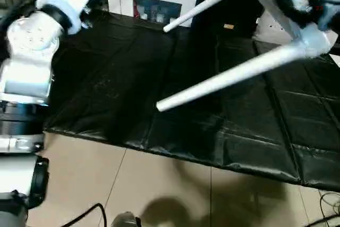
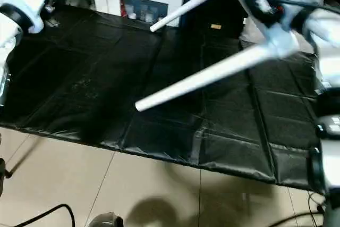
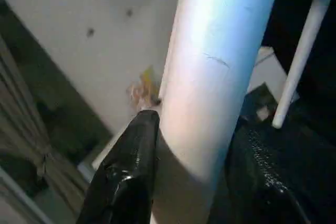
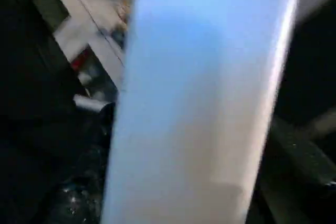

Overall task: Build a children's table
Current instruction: Flip table

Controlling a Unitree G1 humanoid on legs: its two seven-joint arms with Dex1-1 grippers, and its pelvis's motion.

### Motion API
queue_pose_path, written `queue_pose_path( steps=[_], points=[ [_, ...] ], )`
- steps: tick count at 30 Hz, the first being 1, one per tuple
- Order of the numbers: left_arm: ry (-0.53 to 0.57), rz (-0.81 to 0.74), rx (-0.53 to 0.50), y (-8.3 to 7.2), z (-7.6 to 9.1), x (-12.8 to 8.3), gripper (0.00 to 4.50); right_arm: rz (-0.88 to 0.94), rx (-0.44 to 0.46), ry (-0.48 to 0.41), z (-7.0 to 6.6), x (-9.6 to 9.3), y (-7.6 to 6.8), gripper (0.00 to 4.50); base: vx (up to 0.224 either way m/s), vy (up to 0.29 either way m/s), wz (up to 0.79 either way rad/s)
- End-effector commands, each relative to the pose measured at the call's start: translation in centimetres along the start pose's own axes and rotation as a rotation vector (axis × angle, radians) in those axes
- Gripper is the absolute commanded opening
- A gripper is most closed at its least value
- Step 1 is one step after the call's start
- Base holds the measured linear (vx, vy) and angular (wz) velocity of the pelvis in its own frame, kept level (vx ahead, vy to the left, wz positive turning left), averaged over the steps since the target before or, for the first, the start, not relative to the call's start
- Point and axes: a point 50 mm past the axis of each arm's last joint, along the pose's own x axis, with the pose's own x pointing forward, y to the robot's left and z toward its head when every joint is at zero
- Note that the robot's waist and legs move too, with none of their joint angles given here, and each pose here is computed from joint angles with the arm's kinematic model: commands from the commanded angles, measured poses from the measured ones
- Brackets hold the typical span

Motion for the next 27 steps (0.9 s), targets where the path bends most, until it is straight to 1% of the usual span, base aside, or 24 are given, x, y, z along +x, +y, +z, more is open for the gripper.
queue_pose_path(
  steps=[1,3,4,6,7,8,10,11,12,14,16,17,18,19,20,21,22,23,24,25,26,27],
  points=[
    [-0.004,0.037,-0.14,0.4,0.0,0.0,1.56,-0.031,-0.002,-0.091,1.6,0.2,-0.8,3.83,0.0,0.0,0.0],
    [0.015,0.036,-0.159,0.3,-0.3,0.0,1.56,-0.121,0.059,-0.22,3.1,0.2,-1.9,3.93,0.0,0.0,0.0],
    [0.02,0.034,-0.165,0.2,-0.4,0.0,1.56,-0.165,0.067,-0.272,3.7,0.1,-2.4,4.02,0.0,0.0,0.0],
    [0.039,0.031,-0.18,0.0,-0.7,-0.1,1.56,-0.235,0.079,-0.405,5.1,-0.3,-3.5,4.26,0.0,0.0,0.0],
    [0.044,0.028,-0.184,-0.1,-0.8,-0.1,1.56,-0.245,0.078,-0.421,5.3,-0.4,-3.7,4.38,0.0,0.0,0.0],
    [0.045,0.028,-0.185,-0.1,-0.8,-0.1,1.56,-0.245,0.078,-0.426,5.3,-0.4,-3.7,4.38,0.0,0.0,0.0],
    [0.049,0.028,-0.187,-0.2,-0.9,-0.1,1.56,-0.224,0.082,-0.477,5.9,-0.5,-3.8,4.48,0.0,0.0,0.0],
    [0.049,0.028,-0.187,-0.2,-0.9,-0.1,1.56,-0.224,0.082,-0.477,5.9,-0.5,-3.8,4.5,0.0,0.0,0.0],
    [0.062,0.033,-0.192,-0.2,-1.1,-0.2,1.56,-0.197,0.109,-0.546,6.6,-0.6,-3.6,4.5,0.0,0.0,0.0],
    [0.08,0.038,-0.2,-0.4,-1.6,-0.4,1.56,-0.148,0.14,-0.605,7.2,-0.6,-2.9,4.5,0.0,0.0,0.0],
    [0.084,0.04,-0.203,-0.4,-1.7,-0.5,1.56,-0.118,0.176,-0.626,7.4,-0.6,-2.5,4.5,0.0,0.0,0.0],
    [0.088,0.04,-0.203,-0.4,-1.8,-0.5,1.56,-0.116,0.178,-0.632,7.5,-0.6,-2.4,4.5,0.0,0.0,0.0],
    [0.1,0.041,-0.203,-0.5,-2.1,-0.7,1.56,-0.115,0.202,-0.665,7.8,-0.7,-2.1,4.5,0.0,0.0,0.0],
    [0.102,0.041,-0.203,-0.5,-2.2,-0.7,1.56,-0.115,0.208,-0.671,7.9,-0.7,-2.0,4.5,0.0,0.0,0.0],
    [0.112,0.042,-0.204,-0.6,-2.5,-0.9,1.56,-0.126,0.235,-0.698,8.1,-0.8,-1.9,4.5,0.0,0.0,0.0],
    [0.128,0.043,-0.212,-0.8,-3.1,-1.2,1.56,-0.098,0.254,-0.713,8.2,-1.0,-1.1,4.5,0.0,0.0,0.0],
    [0.134,0.043,-0.215,-0.9,-3.4,-1.3,1.56,-0.08,0.269,-0.711,8.1,-1.0,-0.5,4.5,0.0,0.0,0.0],
    [0.134,0.043,-0.215,-0.9,-3.4,-1.3,1.56,-0.08,0.27,-0.711,8.1,-1.0,-0.5,4.5,0.0,0.0,0.0],
    [0.135,0.042,-0.216,-1.0,-3.5,-1.4,1.56,-0.062,0.292,-0.704,7.9,-1.0,0.1,4.5,0.0,0.0,0.0],
    [0.134,0.035,-0.217,-1.3,-3.9,-1.6,1.56,-0.015,0.38,-0.674,7.1,-0.9,1.6,4.5,0.0,0.0,0.0],
    [0.133,0.03,-0.22,-1.5,-4.1,-1.7,1.56,0.019,0.434,-0.65,6.7,-0.9,2.7,4.5,0.0,0.0,0.0],
    [0.136,0.022,-0.227,-1.8,-4.3,-1.8,1.55,0.071,0.5,-0.594,5.9,-0.8,4.5,4.5,0.0,0.0,0.0]
  ],
)
